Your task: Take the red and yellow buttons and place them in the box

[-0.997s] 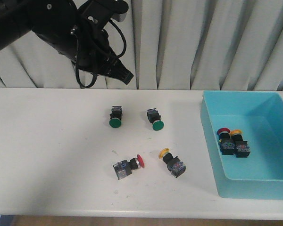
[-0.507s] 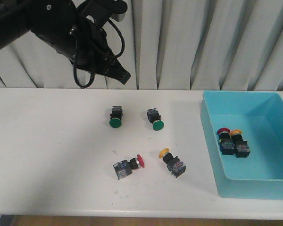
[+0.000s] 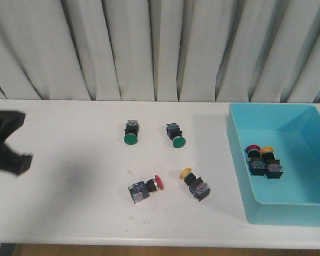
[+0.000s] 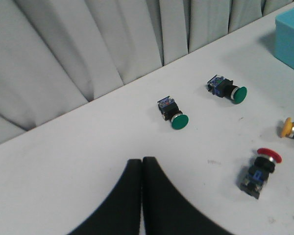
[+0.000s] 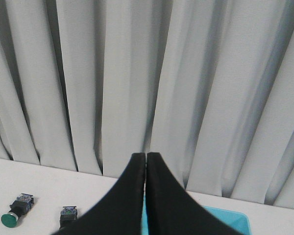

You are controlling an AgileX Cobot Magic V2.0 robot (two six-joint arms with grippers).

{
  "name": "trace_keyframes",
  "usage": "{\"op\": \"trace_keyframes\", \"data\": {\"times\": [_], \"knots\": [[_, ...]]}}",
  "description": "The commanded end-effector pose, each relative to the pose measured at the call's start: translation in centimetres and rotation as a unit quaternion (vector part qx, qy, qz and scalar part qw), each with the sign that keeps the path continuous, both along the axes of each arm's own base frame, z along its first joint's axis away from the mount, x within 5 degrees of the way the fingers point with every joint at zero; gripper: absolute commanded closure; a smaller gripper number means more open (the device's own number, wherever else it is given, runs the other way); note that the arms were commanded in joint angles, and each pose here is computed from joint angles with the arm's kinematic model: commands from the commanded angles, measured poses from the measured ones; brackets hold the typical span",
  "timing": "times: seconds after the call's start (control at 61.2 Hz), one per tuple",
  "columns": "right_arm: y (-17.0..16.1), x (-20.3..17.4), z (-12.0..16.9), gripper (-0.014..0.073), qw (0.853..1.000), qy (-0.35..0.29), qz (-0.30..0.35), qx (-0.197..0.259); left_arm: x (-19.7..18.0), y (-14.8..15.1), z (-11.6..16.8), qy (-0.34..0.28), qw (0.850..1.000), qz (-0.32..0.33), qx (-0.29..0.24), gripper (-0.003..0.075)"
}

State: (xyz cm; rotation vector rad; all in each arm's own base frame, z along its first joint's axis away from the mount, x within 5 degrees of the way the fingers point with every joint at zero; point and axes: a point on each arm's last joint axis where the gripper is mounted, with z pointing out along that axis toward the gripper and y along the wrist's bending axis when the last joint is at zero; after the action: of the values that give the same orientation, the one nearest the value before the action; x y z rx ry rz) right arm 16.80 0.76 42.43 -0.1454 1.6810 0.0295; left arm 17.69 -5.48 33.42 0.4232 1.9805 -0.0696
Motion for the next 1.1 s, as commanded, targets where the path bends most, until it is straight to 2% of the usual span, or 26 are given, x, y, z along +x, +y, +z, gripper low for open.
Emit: {"op": "trace_keyframes", "data": {"times": [0.0, 0.131, 0.229, 0.343, 0.49, 0.965, 1.079], "knots": [[-0.2, -0.4, 1.7, 0.0603, 0.999, -0.053, -0.011, 0.002, -3.5, 1.9, -1.6, -0.081, 0.995, 0.026, -0.052, 0.0727], [-0.2, -0.4, 1.7, 0.0603, 0.999, -0.053, -0.011, 0.002, -8.5, 4.4, -6.3, -0.137, 0.983, 0.093, -0.084, 0.0727], [-0.2, -0.4, 1.7, 0.0603, 0.999, -0.053, -0.011, 0.002, -10.7, 5.4, -9.7, -0.158, 0.973, 0.141, -0.089, 0.0727], [-0.2, -0.4, 1.7, 0.0603, 0.999, -0.053, -0.011, 0.002, -11.7, 5.8, -13.0, -0.163, 0.967, 0.173, -0.093, 0.0727], [-0.2, -0.4, 1.7, 0.0603, 0.999, -0.053, -0.011, 0.002, -12.0, 5.9, -15.6, -0.175, 0.962, 0.187, -0.094, 0.0727], [-0.2, -0.4, 1.7, 0.0603, 0.999, -0.053, -0.011, 0.002, -12.0, 5.9, -15.6, -0.182, 0.965, 0.179, -0.068, 0.0727], [-0.2, -0.4, 1.7, 0.0603, 0.999, -0.053, -0.011, 0.002, -12.0, 5.9, -15.2, -0.203, 0.96, 0.177, -0.082, 0.0727]]}}
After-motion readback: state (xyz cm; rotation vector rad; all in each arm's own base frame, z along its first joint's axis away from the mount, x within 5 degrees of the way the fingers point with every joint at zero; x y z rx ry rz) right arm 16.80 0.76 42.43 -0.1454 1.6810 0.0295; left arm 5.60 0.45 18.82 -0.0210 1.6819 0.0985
